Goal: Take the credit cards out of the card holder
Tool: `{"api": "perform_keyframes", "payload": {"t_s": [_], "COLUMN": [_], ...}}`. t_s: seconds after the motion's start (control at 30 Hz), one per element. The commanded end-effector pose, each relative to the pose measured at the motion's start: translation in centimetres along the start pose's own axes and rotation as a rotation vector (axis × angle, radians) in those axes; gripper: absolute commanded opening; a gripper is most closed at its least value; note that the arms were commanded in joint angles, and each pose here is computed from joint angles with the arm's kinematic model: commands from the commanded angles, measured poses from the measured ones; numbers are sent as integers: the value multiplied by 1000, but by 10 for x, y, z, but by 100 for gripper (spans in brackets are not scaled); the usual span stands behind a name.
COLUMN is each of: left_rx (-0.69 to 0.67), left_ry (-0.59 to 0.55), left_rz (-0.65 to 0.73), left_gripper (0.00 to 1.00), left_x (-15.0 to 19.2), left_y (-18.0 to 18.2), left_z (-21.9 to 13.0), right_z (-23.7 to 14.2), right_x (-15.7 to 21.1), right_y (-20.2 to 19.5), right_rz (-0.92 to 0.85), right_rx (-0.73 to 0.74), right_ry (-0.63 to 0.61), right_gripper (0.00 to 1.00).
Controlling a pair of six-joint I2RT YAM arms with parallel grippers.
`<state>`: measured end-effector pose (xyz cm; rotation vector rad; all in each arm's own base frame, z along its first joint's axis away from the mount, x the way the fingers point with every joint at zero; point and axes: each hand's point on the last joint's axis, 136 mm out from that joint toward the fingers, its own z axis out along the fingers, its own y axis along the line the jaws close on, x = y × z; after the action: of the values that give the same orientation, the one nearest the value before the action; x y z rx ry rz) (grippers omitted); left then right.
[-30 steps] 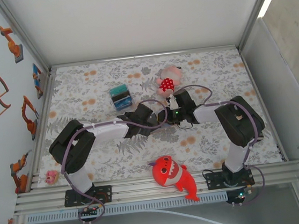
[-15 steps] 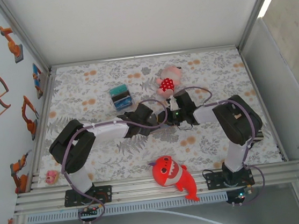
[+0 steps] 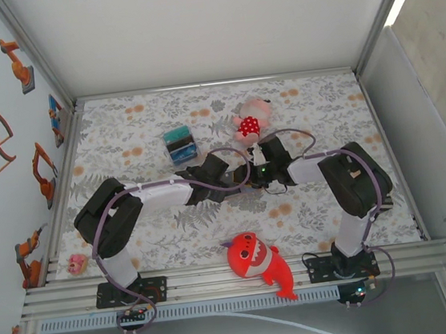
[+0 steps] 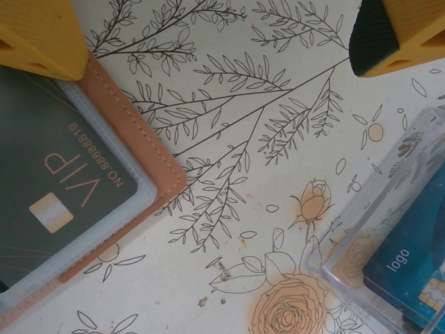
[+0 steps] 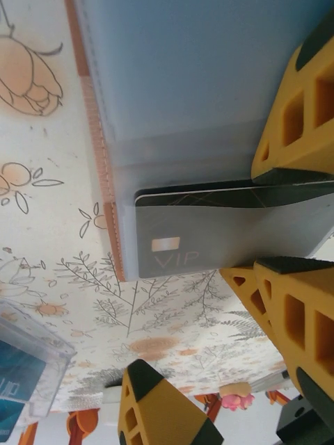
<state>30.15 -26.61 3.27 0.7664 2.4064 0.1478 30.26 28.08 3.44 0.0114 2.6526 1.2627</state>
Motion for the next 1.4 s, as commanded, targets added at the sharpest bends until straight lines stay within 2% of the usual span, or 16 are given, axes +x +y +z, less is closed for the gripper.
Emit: {"api": "perform_keyframes", "payload": {"t_s": [0.0,0.1,0.23,0.33,0.57,1.13,1.37], "left_rx": [12,12,9,11,8,4,6], "left_ry": [25,28,35,35,34,34,35], "left_rz": [13,12,13,14,14,16,15], "left_gripper": [97,97,97,97,97,97,97], "left_x": [4,4,5,6,6,6,6], "left_y": [-7,-7,-7,-7,-6,-5,-5], "left_z": [3,4,5,4,3,2,2], "right_z": [-2,0,1,-3,-8,-21,-23], "right_x": [12,11,6,3,2,-4,-2], "right_y": [-23,-17,9,20,23,11,-6], "right_rz": [13,15,26,19,13,29,23], "right_rx": [113,66,-94,-148,-158,-148,-55], "right_ry": [25,24,2,-15,-27,-63,-54], "right_gripper": [35,31,26,20,12,0,0]}}
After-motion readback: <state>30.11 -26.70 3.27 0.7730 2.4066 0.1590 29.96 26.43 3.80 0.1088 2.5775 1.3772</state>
